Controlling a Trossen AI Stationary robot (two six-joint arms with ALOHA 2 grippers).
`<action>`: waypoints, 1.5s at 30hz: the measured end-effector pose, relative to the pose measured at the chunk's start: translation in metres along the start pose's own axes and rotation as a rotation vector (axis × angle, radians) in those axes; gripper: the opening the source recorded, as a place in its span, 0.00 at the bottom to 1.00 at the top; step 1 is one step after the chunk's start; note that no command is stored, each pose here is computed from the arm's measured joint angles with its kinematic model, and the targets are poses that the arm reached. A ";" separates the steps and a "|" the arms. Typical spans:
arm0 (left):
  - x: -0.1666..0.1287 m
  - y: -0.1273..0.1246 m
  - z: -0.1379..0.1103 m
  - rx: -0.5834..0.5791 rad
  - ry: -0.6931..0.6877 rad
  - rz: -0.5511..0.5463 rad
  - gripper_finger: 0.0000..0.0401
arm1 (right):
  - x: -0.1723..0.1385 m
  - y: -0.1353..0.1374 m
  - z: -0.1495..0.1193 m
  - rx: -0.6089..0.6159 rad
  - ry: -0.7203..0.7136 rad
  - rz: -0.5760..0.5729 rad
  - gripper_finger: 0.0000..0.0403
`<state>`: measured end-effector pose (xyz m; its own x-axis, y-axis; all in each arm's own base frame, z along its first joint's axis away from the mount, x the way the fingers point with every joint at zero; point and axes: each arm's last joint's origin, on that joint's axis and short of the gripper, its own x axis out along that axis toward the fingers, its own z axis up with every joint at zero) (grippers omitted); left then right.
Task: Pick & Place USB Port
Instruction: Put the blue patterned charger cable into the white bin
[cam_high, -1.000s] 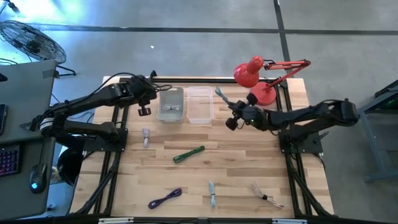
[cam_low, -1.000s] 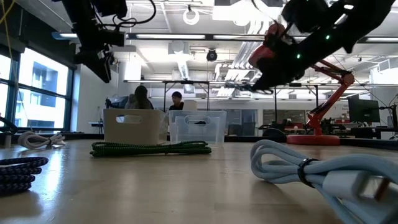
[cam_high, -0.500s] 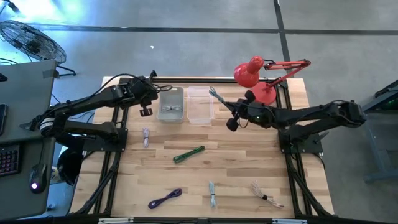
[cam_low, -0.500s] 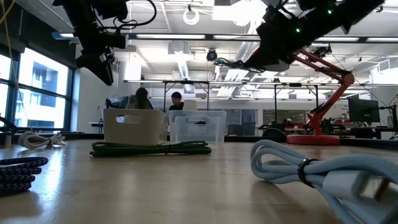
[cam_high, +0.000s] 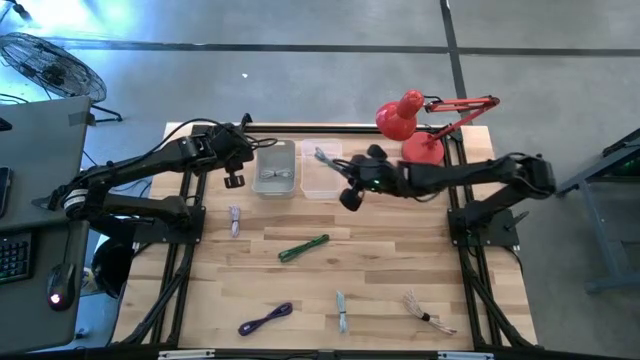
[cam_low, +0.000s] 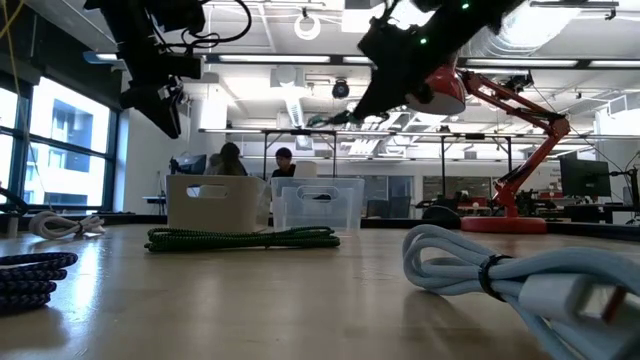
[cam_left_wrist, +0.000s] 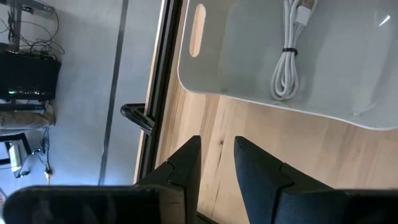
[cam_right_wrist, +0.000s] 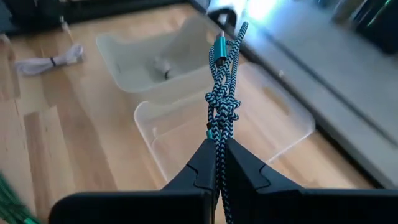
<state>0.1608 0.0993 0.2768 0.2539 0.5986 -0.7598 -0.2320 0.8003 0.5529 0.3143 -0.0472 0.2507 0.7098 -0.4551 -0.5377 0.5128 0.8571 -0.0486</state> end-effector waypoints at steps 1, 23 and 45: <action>0.000 0.000 0.000 0.001 0.000 0.000 0.23 | 0.006 0.001 0.002 0.009 0.018 0.010 0.02; 0.000 -0.002 -0.004 0.024 0.034 -0.016 0.23 | 0.050 -0.006 0.016 0.130 0.198 -0.014 0.02; 0.000 -0.003 -0.004 0.021 0.039 -0.031 0.23 | 0.071 -0.001 0.010 0.145 0.175 0.037 0.03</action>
<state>0.1572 0.0971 0.2739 0.2240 0.5720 -0.7891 -0.2049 0.8192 0.5356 0.3694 -0.0830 0.2212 0.6413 -0.3649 -0.6750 0.5614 0.8228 0.0885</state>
